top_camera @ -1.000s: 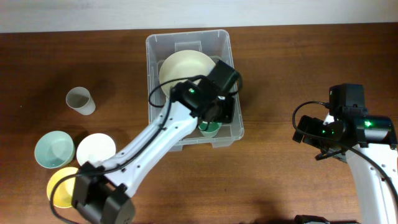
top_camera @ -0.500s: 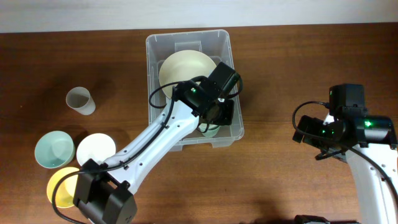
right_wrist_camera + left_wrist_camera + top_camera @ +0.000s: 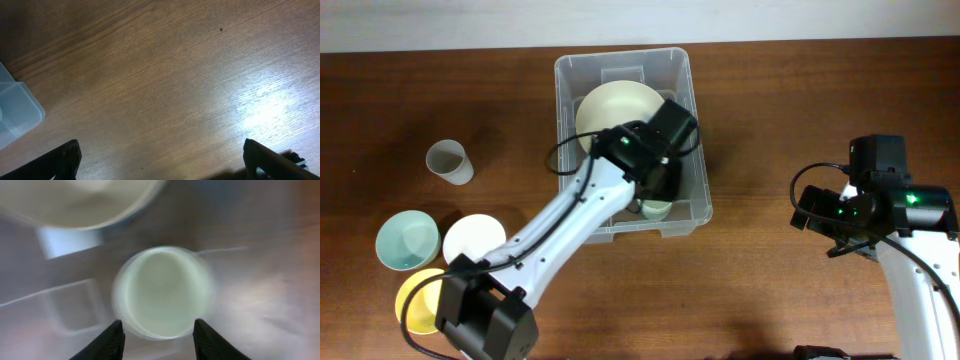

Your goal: Pack container

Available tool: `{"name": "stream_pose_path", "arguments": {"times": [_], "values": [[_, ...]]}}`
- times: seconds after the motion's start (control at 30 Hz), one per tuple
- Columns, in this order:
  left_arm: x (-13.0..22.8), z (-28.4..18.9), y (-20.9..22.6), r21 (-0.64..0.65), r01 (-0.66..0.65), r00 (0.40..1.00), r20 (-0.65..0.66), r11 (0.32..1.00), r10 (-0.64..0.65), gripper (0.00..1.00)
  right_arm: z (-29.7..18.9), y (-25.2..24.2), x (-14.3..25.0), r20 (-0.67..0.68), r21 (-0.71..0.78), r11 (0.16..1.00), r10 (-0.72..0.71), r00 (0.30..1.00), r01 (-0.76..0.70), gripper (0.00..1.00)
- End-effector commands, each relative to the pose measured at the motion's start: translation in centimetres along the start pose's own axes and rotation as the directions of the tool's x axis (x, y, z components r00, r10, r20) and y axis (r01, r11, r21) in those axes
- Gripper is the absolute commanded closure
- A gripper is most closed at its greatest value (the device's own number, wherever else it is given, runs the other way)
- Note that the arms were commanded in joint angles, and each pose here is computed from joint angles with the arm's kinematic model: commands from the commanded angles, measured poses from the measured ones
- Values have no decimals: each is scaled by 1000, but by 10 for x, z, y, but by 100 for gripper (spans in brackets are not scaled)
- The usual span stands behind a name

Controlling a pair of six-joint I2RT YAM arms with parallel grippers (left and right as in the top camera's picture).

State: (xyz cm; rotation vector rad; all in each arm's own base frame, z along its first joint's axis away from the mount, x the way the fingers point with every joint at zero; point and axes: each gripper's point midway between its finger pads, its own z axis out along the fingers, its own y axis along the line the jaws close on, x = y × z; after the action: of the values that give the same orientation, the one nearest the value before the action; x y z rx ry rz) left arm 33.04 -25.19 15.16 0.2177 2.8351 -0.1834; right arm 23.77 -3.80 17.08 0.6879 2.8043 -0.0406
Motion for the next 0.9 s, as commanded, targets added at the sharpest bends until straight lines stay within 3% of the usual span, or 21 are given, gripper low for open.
{"name": "stream_pose_path", "arguments": {"times": [0.0, 0.13, 0.33, 0.63, 0.87], "values": [[-21, -15, 61, -119, 110, 993, 56, 987, -104, 57, -1, 0, 1, 3, -3, 1000, -8, 1000, 8, 1], [-19, -10, 96, -142, 211, 977, 2, 967, -213, 65, -1, 0, 0, 4, -3, 1000, -8, 1000, 8, 1], [-4, 18, 95, -88, 217, 965, -132, 972, -228, 74, -1, 0, 0, 5, -4, 1000, -8, 1000, 8, 1], [30, 79, 70, -42, 192, 916, -350, 981, -194, 75, -1, 0, 1, 1, -3, 1000, -8, 1000, 8, 1], [28, 93, 58, -24, 164, 927, -338, 986, -163, 76, -1, 0, 1, 2, -3, 1000, -8, 1000, 8, 1]]}}
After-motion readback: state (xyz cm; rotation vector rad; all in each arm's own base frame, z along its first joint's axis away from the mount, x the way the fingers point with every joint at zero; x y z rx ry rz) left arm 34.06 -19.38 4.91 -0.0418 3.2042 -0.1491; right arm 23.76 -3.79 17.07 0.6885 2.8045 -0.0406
